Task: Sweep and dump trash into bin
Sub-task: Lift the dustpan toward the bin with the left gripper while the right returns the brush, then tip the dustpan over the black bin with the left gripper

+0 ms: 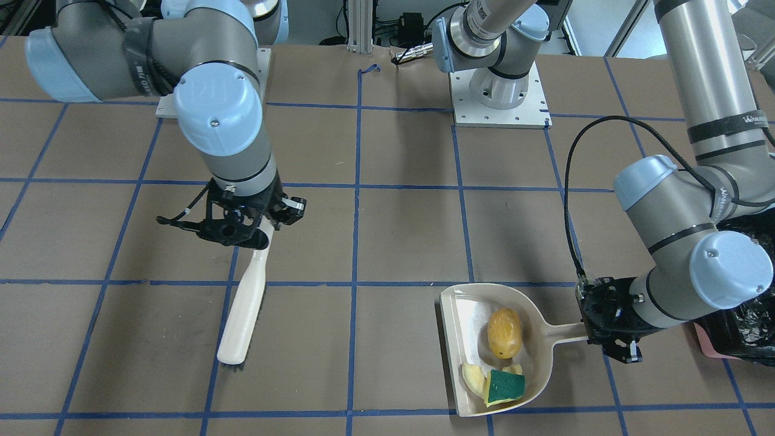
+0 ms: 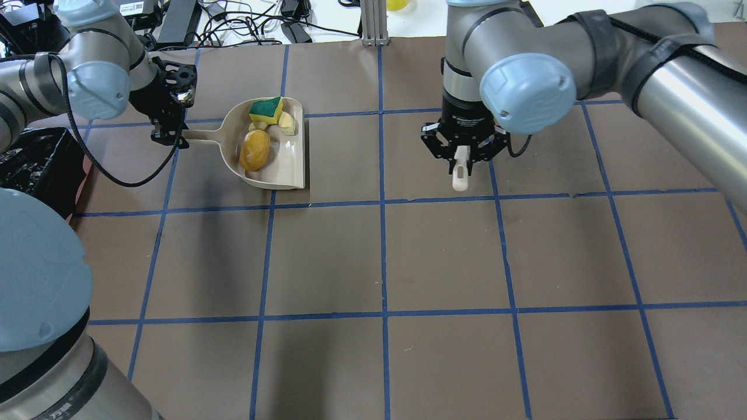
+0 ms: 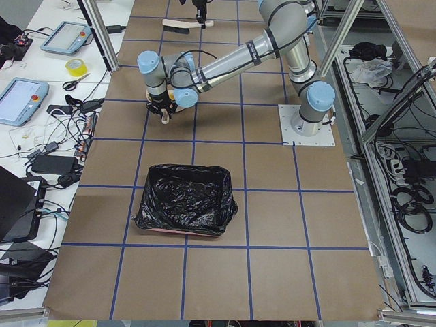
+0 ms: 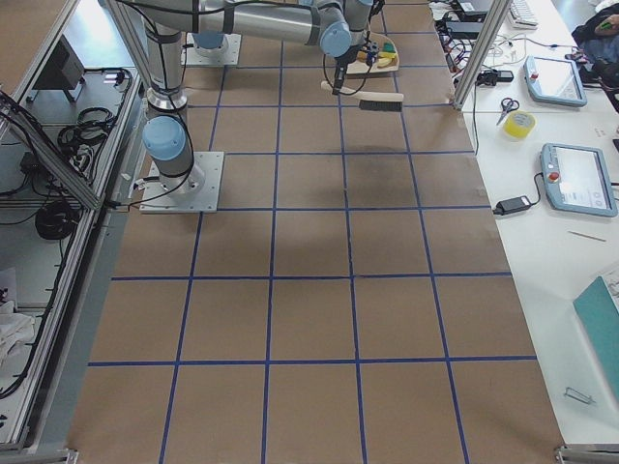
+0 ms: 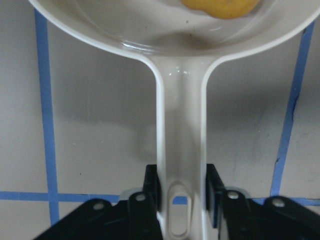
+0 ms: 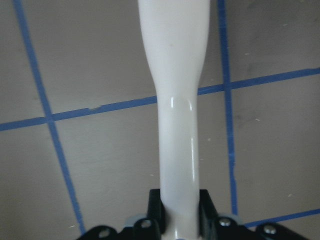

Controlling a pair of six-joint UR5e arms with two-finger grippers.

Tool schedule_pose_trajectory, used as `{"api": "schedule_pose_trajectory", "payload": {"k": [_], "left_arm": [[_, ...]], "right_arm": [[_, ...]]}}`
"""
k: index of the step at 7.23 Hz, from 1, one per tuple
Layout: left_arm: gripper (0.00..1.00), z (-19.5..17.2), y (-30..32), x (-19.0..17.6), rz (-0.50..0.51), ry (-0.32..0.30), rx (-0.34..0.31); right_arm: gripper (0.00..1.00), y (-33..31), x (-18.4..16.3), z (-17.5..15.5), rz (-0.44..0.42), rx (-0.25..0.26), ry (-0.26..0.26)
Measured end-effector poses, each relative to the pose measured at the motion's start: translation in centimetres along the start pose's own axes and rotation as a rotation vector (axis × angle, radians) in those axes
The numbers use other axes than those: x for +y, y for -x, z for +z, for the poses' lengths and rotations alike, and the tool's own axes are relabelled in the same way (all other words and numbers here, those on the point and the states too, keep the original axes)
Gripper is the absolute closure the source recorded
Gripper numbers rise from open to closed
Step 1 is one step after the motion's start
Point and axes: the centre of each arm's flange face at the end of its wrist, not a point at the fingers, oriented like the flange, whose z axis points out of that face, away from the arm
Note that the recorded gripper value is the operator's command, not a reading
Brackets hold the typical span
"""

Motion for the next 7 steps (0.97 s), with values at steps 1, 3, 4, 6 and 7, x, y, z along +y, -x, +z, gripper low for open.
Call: {"api": "schedule_pose_trajectory", "payload": {"k": [1, 3, 4, 6, 7], "left_arm": [[0.95, -1.0, -0.2, 2.0, -0.027, -0.026, -0.001], [0.95, -4.4, -1.1, 5.9, -0.06, -0.041, -0.004], [0.96, -6.5, -1.5, 8.4, -0.072, -0.046, -0.002], [0.96, -11.2, -2.2, 15.5, -0.07, -0.053, -0.006], [0.97, -13.5, -2.5, 19.7, -0.045, -0.051, -0.016]], "right_arm": [[1.0, -4.7, -1.5, 0.9, -0.021, 0.013, 0.015], [1.0, -11.7, -3.3, 1.5, -0.082, 0.01, 0.039], [1.0, -13.8, -3.7, 1.8, -0.109, 0.007, 0.047], [1.0, -19.5, -4.7, 2.6, -0.127, -0.01, 0.06], [1.0, -23.0, -5.1, 3.5, -0.141, -0.026, 0.061]]}}
